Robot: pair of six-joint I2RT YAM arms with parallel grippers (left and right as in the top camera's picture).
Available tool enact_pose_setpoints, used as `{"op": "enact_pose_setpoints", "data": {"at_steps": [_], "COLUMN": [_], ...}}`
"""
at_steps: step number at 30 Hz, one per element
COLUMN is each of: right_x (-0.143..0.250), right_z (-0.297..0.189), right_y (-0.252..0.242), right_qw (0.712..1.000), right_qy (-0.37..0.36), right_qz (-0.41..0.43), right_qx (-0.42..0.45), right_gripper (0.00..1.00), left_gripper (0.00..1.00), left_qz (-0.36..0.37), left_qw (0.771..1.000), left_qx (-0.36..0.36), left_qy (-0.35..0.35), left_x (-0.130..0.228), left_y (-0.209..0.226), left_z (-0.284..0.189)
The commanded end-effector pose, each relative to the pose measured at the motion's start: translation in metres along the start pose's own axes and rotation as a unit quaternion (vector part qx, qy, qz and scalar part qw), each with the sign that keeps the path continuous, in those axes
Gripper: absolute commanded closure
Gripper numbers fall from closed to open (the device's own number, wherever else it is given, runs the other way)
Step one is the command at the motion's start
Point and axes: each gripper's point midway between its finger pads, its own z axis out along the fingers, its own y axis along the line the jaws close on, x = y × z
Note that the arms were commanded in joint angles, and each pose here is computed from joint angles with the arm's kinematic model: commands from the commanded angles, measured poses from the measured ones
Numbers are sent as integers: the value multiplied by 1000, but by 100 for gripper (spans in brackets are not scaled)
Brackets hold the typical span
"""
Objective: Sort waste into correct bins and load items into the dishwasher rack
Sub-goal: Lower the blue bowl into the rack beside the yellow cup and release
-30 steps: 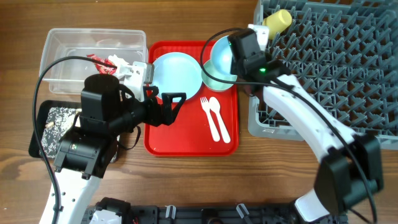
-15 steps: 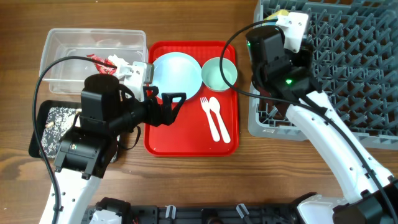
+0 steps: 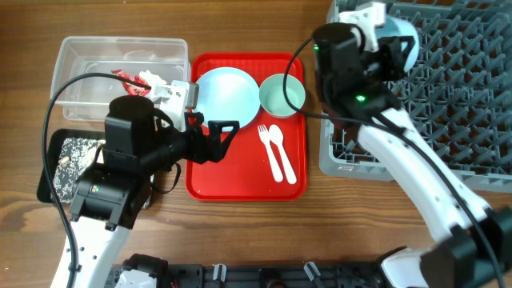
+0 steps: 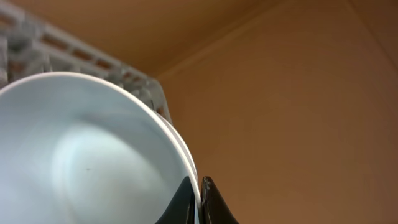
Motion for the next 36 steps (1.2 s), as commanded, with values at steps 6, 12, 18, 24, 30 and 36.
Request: {"op": "enact_pose_setpoints", "data": {"at_steps": [6, 12, 18, 24, 30, 36], "right_x": [-5, -1, 0, 2, 5, 6], "right_z": [14, 21, 23, 31, 34, 34], "right_y": [55, 92, 103, 98, 98, 100], "right_qw": [987, 969, 957, 943, 930, 912], "right_qy": [37, 49, 52, 65, 70, 73], "right_qz": [-145, -233, -281, -323, -357, -401], "right_qx": [55, 59, 56, 56, 54, 51], "right_gripper": [96, 96, 96, 96, 96, 96], "left_gripper": [8, 7, 7, 7, 7, 7], "left_qz": [19, 18, 18, 18, 18, 18], "left_qw": [1000, 1000, 1000, 1000, 1000, 1000], "left_qx": [-5, -5, -5, -6, -6, -6], "left_qy": [0, 0, 0, 1, 1, 1], "left_x": [1, 1, 1, 1, 2, 2], "left_y": [3, 3, 3, 3, 3, 3], "left_z": [0, 0, 0, 0, 0, 0]}}
